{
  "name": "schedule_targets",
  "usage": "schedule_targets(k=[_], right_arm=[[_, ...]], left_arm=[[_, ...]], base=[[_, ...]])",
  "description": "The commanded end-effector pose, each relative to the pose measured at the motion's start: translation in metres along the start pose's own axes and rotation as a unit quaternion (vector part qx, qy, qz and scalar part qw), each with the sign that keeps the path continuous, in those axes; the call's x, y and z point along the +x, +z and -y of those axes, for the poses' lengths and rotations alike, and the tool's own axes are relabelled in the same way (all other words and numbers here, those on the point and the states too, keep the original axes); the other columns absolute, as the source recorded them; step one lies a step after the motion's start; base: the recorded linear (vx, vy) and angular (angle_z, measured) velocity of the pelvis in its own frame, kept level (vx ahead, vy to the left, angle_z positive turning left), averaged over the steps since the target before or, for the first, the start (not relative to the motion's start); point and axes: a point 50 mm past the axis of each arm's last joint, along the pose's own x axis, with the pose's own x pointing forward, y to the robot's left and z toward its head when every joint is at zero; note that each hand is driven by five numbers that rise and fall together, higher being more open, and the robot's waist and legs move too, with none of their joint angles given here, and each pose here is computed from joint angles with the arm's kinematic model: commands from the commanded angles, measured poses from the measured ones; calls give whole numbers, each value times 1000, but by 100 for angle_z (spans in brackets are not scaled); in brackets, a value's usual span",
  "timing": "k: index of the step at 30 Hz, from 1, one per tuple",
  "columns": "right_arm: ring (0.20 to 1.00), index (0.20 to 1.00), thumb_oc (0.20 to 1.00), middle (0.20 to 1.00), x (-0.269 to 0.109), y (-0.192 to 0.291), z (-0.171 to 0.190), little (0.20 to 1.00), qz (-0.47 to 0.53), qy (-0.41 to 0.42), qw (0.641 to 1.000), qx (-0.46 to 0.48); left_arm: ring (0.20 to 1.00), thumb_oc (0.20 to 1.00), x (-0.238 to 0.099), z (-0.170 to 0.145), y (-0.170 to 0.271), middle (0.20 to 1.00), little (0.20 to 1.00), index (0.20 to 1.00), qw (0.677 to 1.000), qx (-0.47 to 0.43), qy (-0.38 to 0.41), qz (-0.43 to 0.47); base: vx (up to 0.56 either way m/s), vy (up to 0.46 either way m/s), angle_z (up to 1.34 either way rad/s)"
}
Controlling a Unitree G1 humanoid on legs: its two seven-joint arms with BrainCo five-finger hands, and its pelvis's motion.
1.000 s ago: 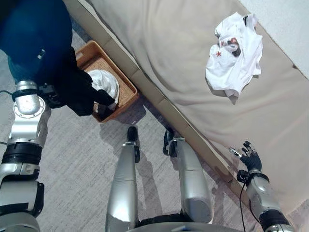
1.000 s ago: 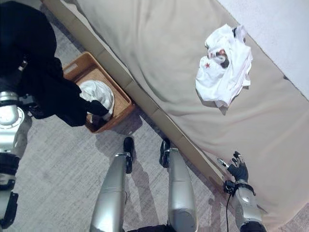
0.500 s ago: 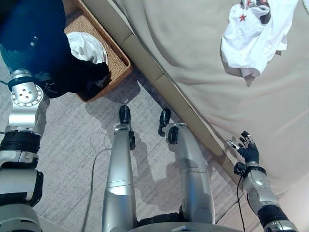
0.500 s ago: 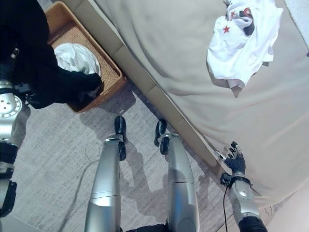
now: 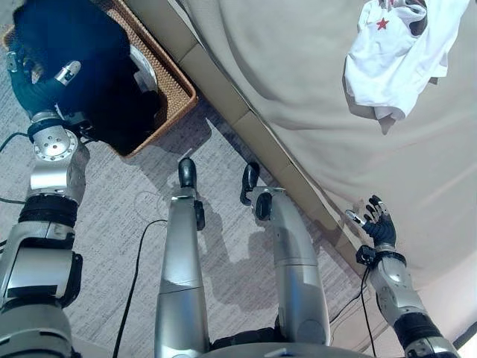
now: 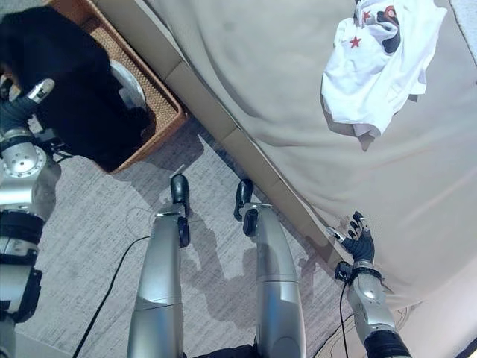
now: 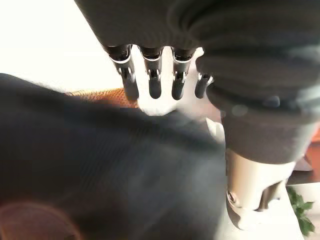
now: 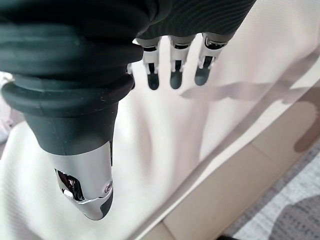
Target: Pick up clothes into the bucket
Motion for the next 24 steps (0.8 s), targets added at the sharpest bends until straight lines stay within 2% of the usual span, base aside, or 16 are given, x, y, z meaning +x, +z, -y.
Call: schedule_targets(k=[1, 3, 8, 11, 14, 19, 20, 24], right_arm=[[1000, 1000, 1000, 1000, 5, 26, 4, 1000, 59, -9, 998, 17], [1000, 1000, 1000, 1000, 6, 31, 2, 1000, 68, -9, 997, 21], [1000, 1000, 1000, 1000, 11, 75, -4, 1000, 166, -18, 984, 54], [1000, 1000, 1000, 1000, 10, 111, -9, 1000, 245, -19, 967, 69], [1000, 1000, 1000, 1000, 6, 145, -9, 1000, 322, -34, 943, 75], [1000, 1000, 1000, 1000, 7, 195, -3, 1000, 420, -73, 904, 10], [1000, 1000, 1000, 1000, 9, 208, 2, 1000, 440, -95, 893, -20], [1000, 1000, 1000, 1000, 17, 222, 7, 1000, 449, -124, 880, -97]], left_arm=[[1000, 1000, 10, -13, 13, 1000, 1000, 1000, 999, -10, 37, 18], [1000, 1000, 9, -15, 9, 1000, 1000, 1000, 999, -4, 40, 11], [1000, 1000, -2, -21, -11, 1000, 1000, 1000, 998, 22, 54, -14], [1000, 1000, -19, -22, -24, 1000, 1000, 1000, 997, 46, 58, -4], [1000, 1000, -51, -18, -45, 1000, 1000, 1000, 999, 17, 43, -12], [1000, 1000, -99, -10, -85, 1000, 1000, 1000, 997, 27, -29, -60], [1000, 1000, -117, -3, -99, 1000, 1000, 1000, 993, 45, -77, -77], [1000, 1000, -150, 4, -123, 1000, 1000, 1000, 979, 76, -144, -121]], base=[[0, 0, 0], [-4, 4, -3], [-8, 12, -5], [0, 0, 0], [-7, 17, -6], [-13, 2, -7], [-71, -34, -3], [-6, -39, 5]])
